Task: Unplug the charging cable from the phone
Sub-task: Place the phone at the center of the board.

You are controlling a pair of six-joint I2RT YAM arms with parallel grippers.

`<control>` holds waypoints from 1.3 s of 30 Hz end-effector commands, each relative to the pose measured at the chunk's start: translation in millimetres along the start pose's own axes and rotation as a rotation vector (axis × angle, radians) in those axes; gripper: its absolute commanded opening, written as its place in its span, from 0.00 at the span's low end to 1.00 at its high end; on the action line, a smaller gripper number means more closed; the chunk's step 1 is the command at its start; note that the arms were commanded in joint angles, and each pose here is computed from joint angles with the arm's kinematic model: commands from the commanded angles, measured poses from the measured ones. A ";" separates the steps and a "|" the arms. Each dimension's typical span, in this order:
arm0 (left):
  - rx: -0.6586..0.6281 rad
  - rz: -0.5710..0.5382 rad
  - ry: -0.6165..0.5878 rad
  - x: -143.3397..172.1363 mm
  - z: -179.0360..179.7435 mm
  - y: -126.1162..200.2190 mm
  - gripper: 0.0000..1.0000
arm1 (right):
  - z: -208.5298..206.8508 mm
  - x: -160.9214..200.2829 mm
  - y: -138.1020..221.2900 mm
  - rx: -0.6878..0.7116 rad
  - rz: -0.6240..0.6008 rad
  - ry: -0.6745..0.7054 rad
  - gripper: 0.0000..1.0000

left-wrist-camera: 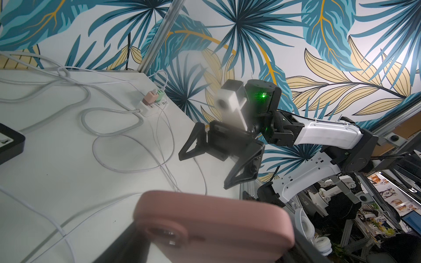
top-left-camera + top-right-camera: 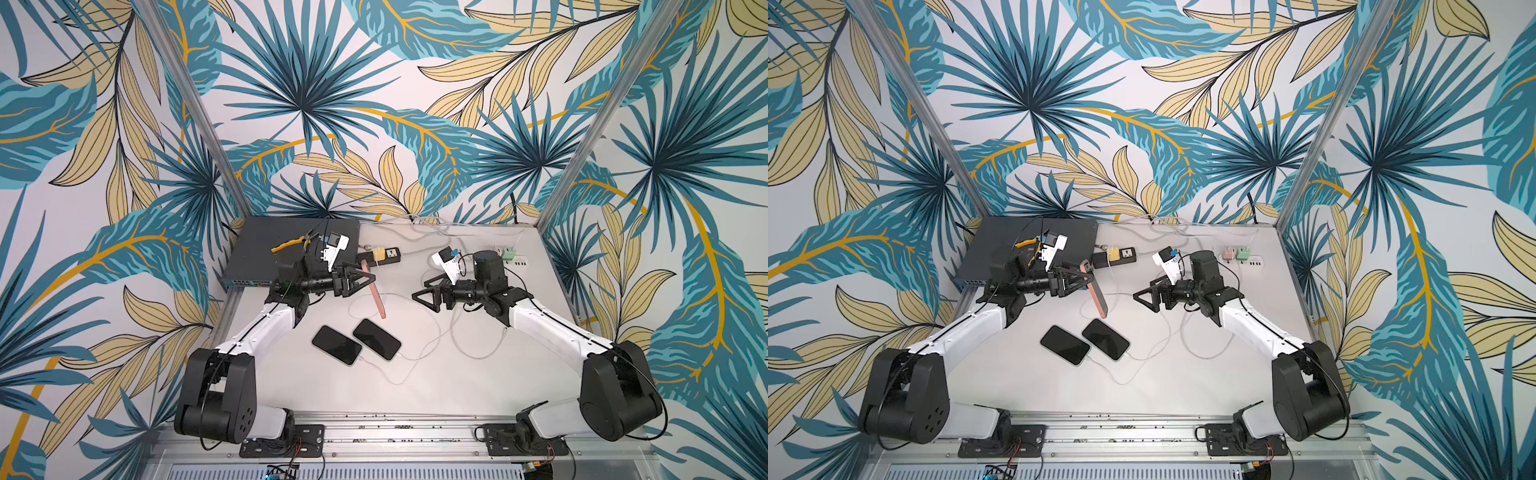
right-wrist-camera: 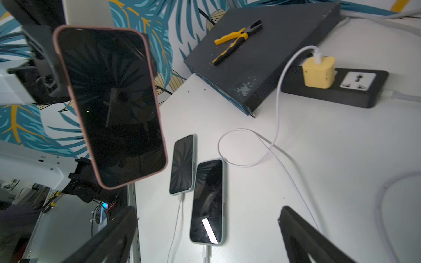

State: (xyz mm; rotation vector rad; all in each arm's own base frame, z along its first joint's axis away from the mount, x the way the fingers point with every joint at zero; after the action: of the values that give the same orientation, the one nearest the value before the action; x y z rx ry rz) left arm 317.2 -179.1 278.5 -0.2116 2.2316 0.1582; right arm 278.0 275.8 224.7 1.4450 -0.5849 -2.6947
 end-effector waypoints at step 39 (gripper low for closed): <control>0.076 0.027 -0.059 3.1 -22.3 -3.1 0.41 | 75.2 -23.2 -88.2 -0.438 0.042 0.141 0.83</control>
State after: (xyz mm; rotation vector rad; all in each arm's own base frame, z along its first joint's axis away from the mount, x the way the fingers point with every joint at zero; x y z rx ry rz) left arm 308.3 -185.5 276.0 -0.1546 2.2436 0.1278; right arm 245.8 382.0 245.3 1.4416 -0.0684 -2.4726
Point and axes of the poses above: each gripper's point midway between its finger pads, its own y axis back along the fingers, its own z axis along the line the jaws close on, x = y × z, the point moved 3 cm from there along y, back along the fingers, and after that the axes turned 1 degree about -y, right-handed, at the moved point
